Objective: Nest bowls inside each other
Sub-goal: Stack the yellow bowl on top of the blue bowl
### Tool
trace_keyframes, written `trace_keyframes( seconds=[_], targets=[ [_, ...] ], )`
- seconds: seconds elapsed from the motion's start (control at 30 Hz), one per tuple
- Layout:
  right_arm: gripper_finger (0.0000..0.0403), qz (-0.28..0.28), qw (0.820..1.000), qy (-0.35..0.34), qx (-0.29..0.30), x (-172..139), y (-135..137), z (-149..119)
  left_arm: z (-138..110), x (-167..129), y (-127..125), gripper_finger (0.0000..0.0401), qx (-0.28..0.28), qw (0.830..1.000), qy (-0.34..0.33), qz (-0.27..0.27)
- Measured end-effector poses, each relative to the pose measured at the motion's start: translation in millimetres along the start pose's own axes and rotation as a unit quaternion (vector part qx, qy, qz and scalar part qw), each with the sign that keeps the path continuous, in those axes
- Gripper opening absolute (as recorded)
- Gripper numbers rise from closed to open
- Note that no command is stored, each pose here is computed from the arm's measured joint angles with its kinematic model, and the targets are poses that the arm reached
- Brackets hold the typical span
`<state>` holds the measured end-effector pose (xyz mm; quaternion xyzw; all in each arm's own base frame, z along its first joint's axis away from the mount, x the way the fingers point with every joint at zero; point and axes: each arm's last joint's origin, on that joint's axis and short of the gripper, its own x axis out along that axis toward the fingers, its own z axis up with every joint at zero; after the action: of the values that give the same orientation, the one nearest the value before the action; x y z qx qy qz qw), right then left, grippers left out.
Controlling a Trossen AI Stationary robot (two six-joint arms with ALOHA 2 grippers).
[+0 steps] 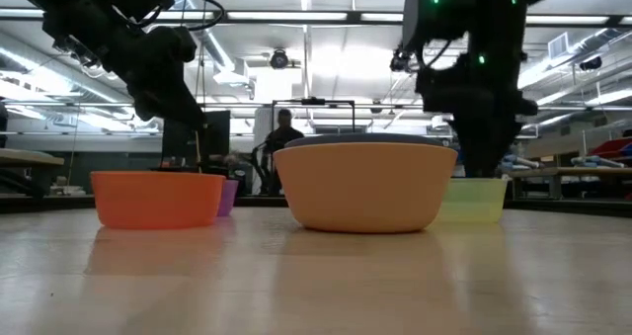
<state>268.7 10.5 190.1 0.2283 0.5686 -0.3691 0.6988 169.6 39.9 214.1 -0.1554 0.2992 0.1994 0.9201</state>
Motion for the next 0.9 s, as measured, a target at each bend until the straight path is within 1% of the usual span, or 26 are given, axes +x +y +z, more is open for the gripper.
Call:
trace_keyframes(
  seconds=[0.17,0.27,0.33,0.37,0.43,0.5,0.57,0.6,0.77,0.9],
  targets=[
    [0.0178,-0.007,1.0,0.009,0.019,23,-5,-7,0,0,0,0.0149,0.0,1.0,0.0,0.0],
    [0.0178,0.01,1.0,0.001,0.029,32,-5,-7,0,0,0,0.0149,0.0,1.0,0.0,0.0],
    [0.0173,0.01,0.999,0.001,0.034,37,-8,-8,1,0,0,0.0149,-0.001,1.0,-0.003,0.0],
    [0.0165,0.008,0.999,0.001,0.035,38,-10,-7,1,0,0,0.0149,-0.001,1.0,-0.003,0.0],
    [0.0137,0.009,0.999,-0.003,0.039,40,-11,-5,1,0,0,0.0149,-0.001,1.0,-0.005,-0.001],
    [0.0091,0.007,0.999,-0.001,0.04,40,-12,-4,2,0,0,0.0149,-0.001,1.0,-0.008,-0.002],
    [0.0034,0.012,0.999,0.001,0.033,40,-13,-3,3,0,-1,0.0149,-0.002,1.0,-0.014,-0.003],
    [0.0018,0.017,0.999,-0.001,0.029,39,-13,-2,3,0,-1,0.0149,-0.002,1.0,-0.016,-0.003],
    [0.0004,0.031,0.999,0.003,0.024,32,-17,0,3,0,-1,0.0149,-0.002,1.0,-0.015,-0.001],
    [0.0001,0.038,0.999,-0.004,0.028,11,-29,0,3,0,-1,0.0149,-0.002,1.0,-0.015,-0.001]
  ],
)
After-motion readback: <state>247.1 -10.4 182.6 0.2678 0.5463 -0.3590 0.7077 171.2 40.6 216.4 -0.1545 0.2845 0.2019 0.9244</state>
